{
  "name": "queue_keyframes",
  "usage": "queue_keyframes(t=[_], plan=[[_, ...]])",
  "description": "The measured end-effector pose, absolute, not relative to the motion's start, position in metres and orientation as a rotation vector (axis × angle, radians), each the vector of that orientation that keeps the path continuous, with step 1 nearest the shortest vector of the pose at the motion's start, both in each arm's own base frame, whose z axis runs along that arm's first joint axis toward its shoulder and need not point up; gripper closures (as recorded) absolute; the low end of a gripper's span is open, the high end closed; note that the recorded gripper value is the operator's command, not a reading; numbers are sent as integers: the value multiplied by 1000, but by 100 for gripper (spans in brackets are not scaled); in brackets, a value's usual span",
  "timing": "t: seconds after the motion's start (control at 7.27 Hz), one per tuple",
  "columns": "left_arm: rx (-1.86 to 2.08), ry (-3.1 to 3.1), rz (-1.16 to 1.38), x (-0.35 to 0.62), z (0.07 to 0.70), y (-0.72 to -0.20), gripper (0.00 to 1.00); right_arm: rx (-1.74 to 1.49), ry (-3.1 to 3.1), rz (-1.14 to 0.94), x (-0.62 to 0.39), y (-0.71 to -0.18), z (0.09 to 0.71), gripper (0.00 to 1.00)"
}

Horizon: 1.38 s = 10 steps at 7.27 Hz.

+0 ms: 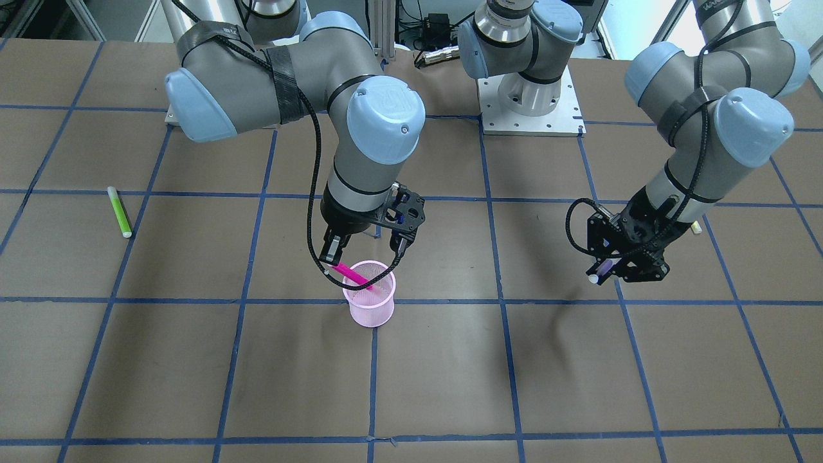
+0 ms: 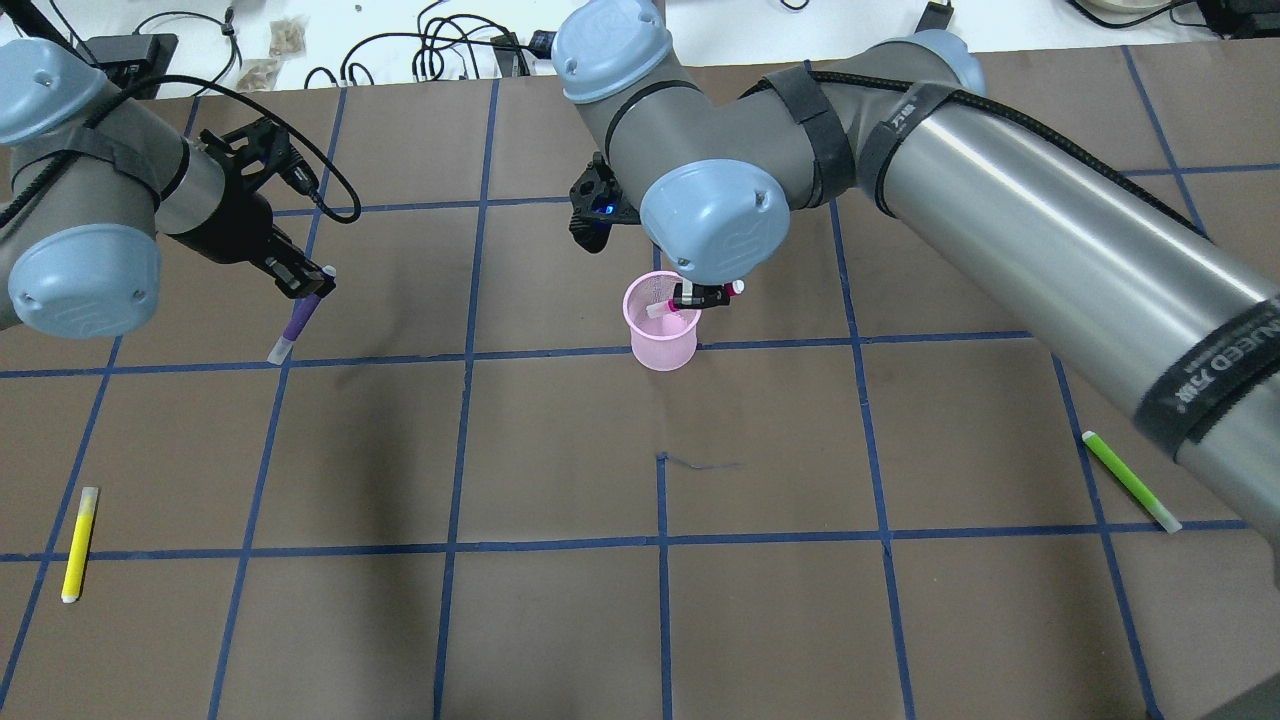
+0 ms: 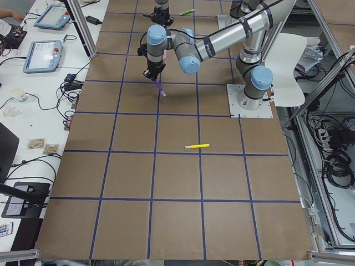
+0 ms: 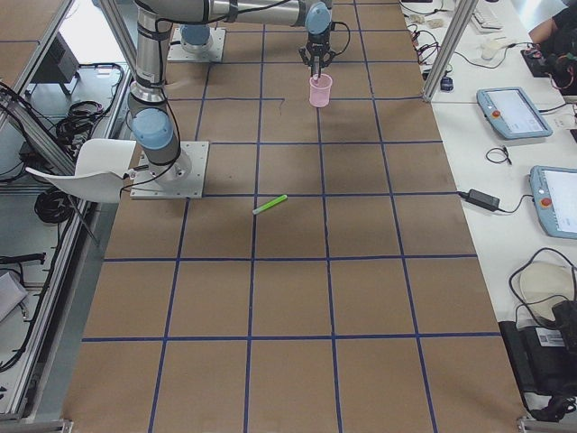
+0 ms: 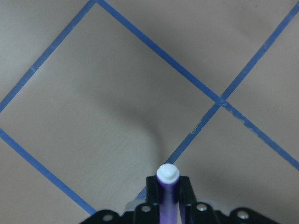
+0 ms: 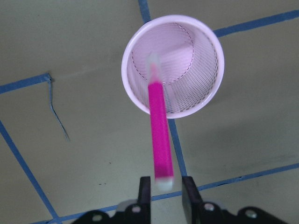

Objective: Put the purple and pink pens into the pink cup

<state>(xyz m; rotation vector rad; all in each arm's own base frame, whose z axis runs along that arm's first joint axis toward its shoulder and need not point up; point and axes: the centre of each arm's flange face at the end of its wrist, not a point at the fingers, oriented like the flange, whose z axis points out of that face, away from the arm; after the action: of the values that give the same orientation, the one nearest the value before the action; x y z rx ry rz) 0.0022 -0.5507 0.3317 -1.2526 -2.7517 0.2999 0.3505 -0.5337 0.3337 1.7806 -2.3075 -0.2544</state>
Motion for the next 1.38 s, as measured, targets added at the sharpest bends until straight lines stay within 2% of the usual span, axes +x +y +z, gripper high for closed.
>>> queue_keyframes(t=[0.28, 0.69, 0.96, 1.38], plan=[[-1198, -2727, 367, -4, 341, -550, 100, 1741, -2333, -228, 349, -535, 342, 0], [-1084, -2669, 480, -36, 364, -546, 100, 1543, -2452, -64, 274, -557, 425, 0], [-947, -2659, 526, -115, 380, -543, 100, 1208, -2674, 25, 184, -554, 484, 0], [-503, -2673, 536, -211, 374, -541, 100, 526, -3001, 172, 156, -532, 503, 0]])
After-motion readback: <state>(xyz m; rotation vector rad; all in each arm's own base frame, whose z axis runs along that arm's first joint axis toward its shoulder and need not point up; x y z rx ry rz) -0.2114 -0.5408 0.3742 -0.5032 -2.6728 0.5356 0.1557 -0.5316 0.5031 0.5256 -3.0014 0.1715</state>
